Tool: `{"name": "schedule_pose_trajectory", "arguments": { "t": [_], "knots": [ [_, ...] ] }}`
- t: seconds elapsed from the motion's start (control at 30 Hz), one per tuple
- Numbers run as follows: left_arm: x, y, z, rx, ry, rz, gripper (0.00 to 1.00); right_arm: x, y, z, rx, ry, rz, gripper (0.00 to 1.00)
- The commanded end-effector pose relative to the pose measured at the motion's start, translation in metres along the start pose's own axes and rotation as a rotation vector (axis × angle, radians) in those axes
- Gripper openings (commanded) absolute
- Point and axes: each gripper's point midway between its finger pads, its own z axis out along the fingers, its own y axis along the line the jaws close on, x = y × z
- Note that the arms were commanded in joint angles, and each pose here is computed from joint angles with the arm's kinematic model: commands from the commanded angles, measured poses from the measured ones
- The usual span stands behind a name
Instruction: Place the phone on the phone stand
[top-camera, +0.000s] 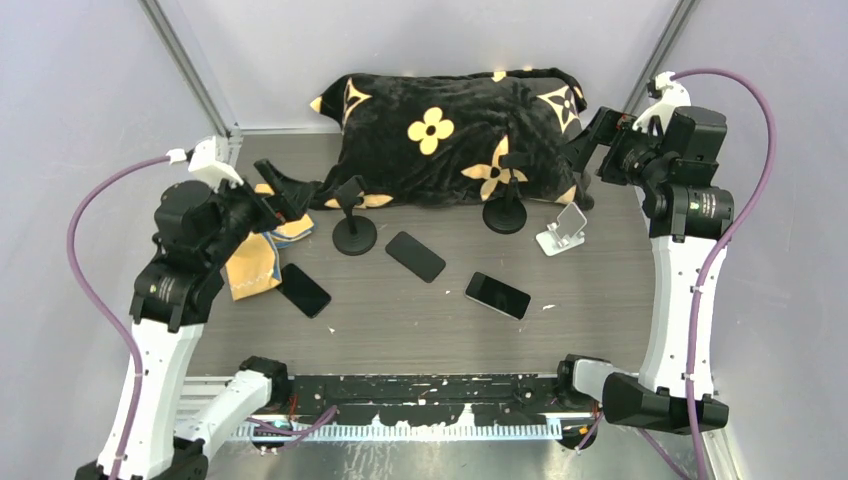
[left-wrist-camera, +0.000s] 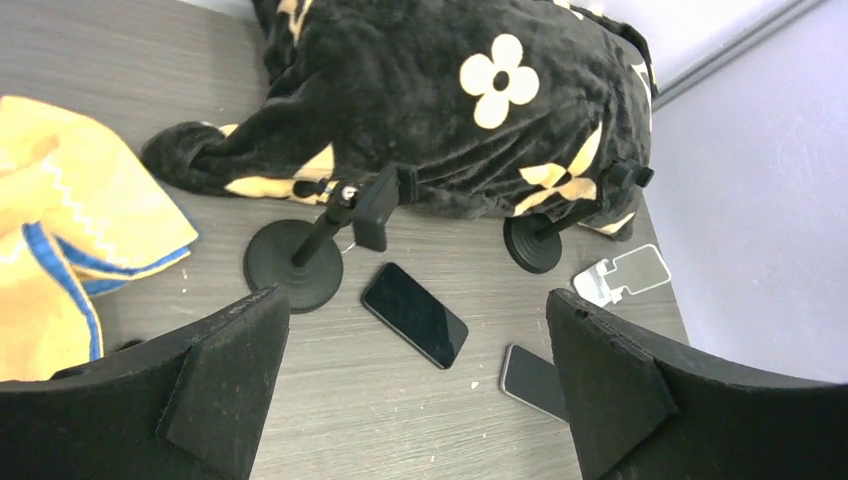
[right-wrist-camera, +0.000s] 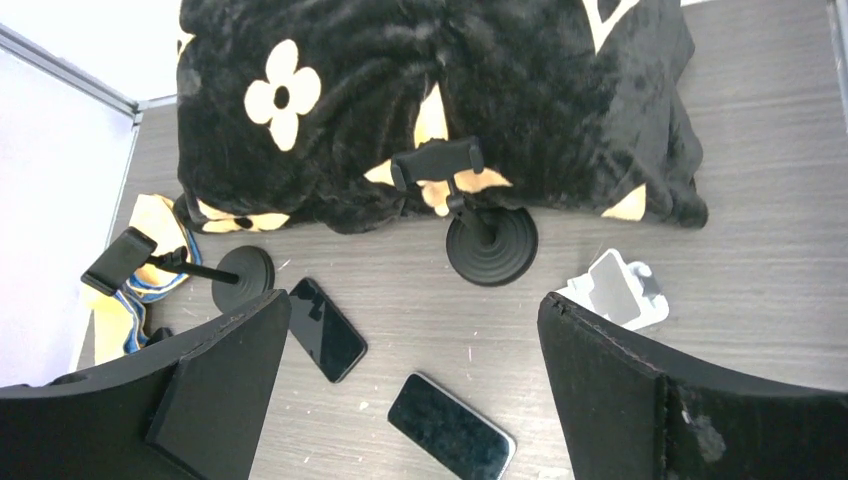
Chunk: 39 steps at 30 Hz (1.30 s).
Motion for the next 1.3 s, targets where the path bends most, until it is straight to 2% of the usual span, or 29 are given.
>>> {"name": "schedule_pose_trajectory", "arguments": {
  "t": [0.0,0.17,0.33,0.43,0.6,0.7,0.87,1.0,1.13,1.27],
  "knots": [
    [0.000,0.013,-0.023,-0.045,-0.060,-0.119,1.00,-0.001,0.003,-0.007,0.026,0.005,0.042,0.99],
    [0.014,0.021,-0.040,-0.050,-0.082,-0.225,1.00,0.012,0.002,-0.006,0.043,0.045,0.086,1.00],
    [0.035,0.023,-0.046,-0.036,-0.038,-0.300,1.00,0.024,0.005,-0.005,0.025,0.075,0.109,1.00],
    [0.052,0.020,-0.041,-0.010,0.039,-0.327,1.00,0.038,0.016,-0.002,-0.073,0.120,0.059,0.99],
    [0.092,0.017,-0.025,0.020,0.252,-0.370,1.00,0.084,0.037,-0.012,-0.312,0.262,-0.130,1.00],
    [0.111,0.019,-0.022,0.002,0.343,-0.365,1.00,0.105,0.037,-0.017,-0.382,0.311,-0.208,1.00],
    [0.136,0.016,-0.022,-0.072,0.440,-0.227,0.99,0.131,0.033,-0.015,-0.430,0.364,-0.243,1.00],
    [0.168,0.001,-0.017,-0.119,0.537,-0.014,0.98,0.143,0.029,-0.012,-0.445,0.385,-0.251,1.00],
    [0.182,-0.036,-0.009,-0.063,0.561,0.182,0.99,0.150,0.029,-0.009,-0.468,0.400,-0.229,1.00],
    [0.193,-0.067,0.004,0.069,0.537,0.214,0.99,0.146,0.022,-0.004,-0.441,0.389,-0.212,1.00]
  ]
}}
